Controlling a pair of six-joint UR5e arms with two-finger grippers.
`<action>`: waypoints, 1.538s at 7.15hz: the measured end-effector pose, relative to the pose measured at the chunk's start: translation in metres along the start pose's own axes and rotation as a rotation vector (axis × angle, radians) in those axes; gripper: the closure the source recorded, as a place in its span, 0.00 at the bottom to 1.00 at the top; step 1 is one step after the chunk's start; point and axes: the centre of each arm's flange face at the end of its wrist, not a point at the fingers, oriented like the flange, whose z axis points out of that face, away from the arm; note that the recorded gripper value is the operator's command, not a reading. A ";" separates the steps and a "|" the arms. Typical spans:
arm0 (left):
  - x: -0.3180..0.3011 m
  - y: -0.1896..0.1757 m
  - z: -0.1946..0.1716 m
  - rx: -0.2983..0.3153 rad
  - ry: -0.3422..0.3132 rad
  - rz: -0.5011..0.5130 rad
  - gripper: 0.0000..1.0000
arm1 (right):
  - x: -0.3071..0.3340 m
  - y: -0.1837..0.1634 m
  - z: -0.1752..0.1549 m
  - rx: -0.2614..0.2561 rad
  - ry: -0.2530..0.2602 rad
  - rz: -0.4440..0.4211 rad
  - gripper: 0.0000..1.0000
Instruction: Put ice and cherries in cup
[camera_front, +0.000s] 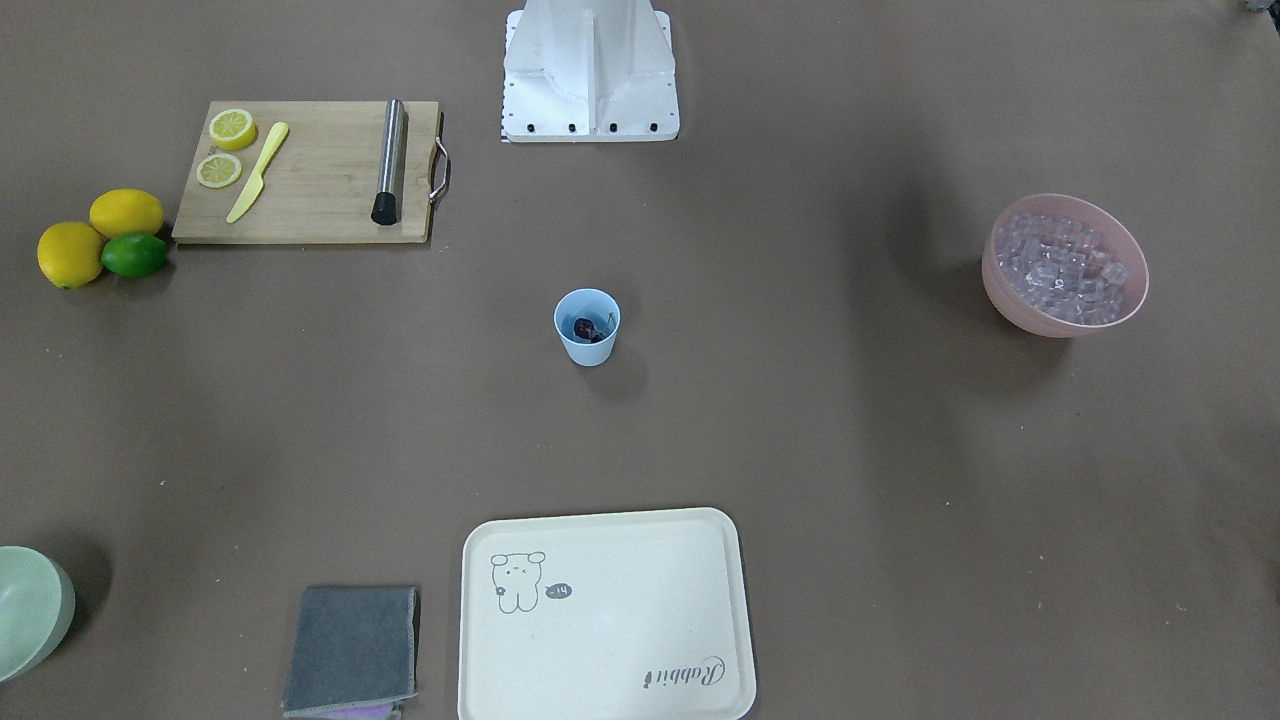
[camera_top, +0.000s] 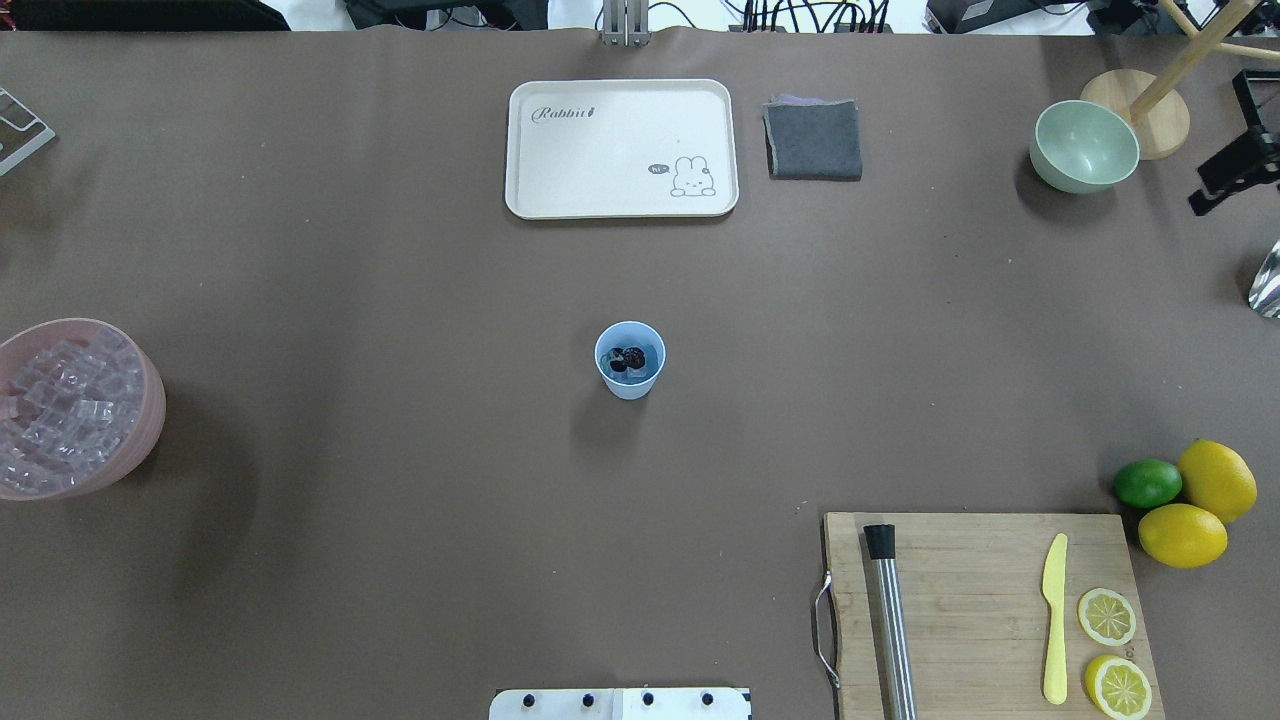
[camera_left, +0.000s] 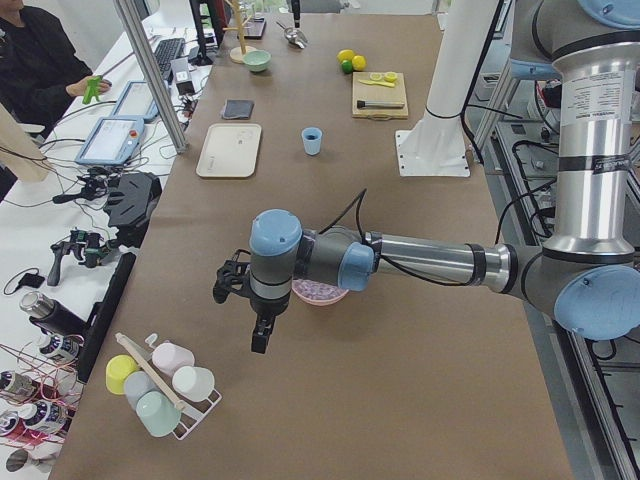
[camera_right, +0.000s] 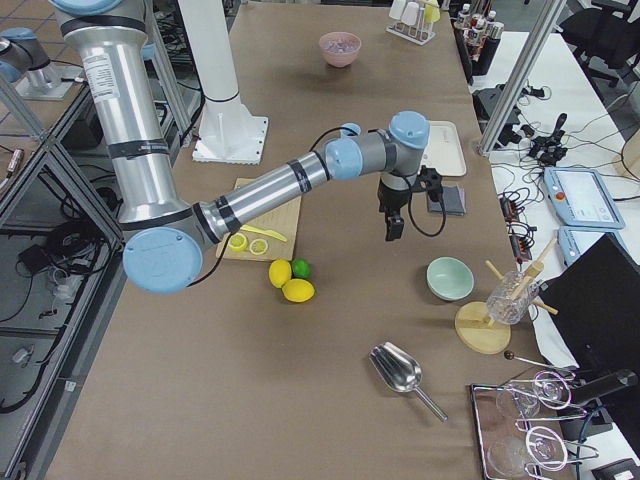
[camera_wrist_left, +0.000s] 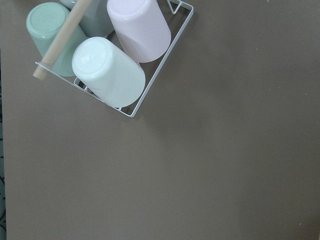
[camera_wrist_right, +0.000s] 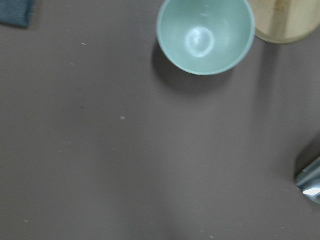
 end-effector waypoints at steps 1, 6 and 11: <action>-0.005 0.000 0.006 -0.010 0.001 -0.008 0.02 | 0.055 0.019 0.003 -0.014 -0.002 0.009 0.00; -0.008 0.007 0.012 -0.020 0.059 -0.021 0.02 | 0.149 0.091 0.021 -0.057 -0.003 0.100 0.00; -0.007 0.004 0.007 -0.008 0.063 -0.022 0.02 | 0.172 0.119 0.031 -0.079 0.004 0.138 0.00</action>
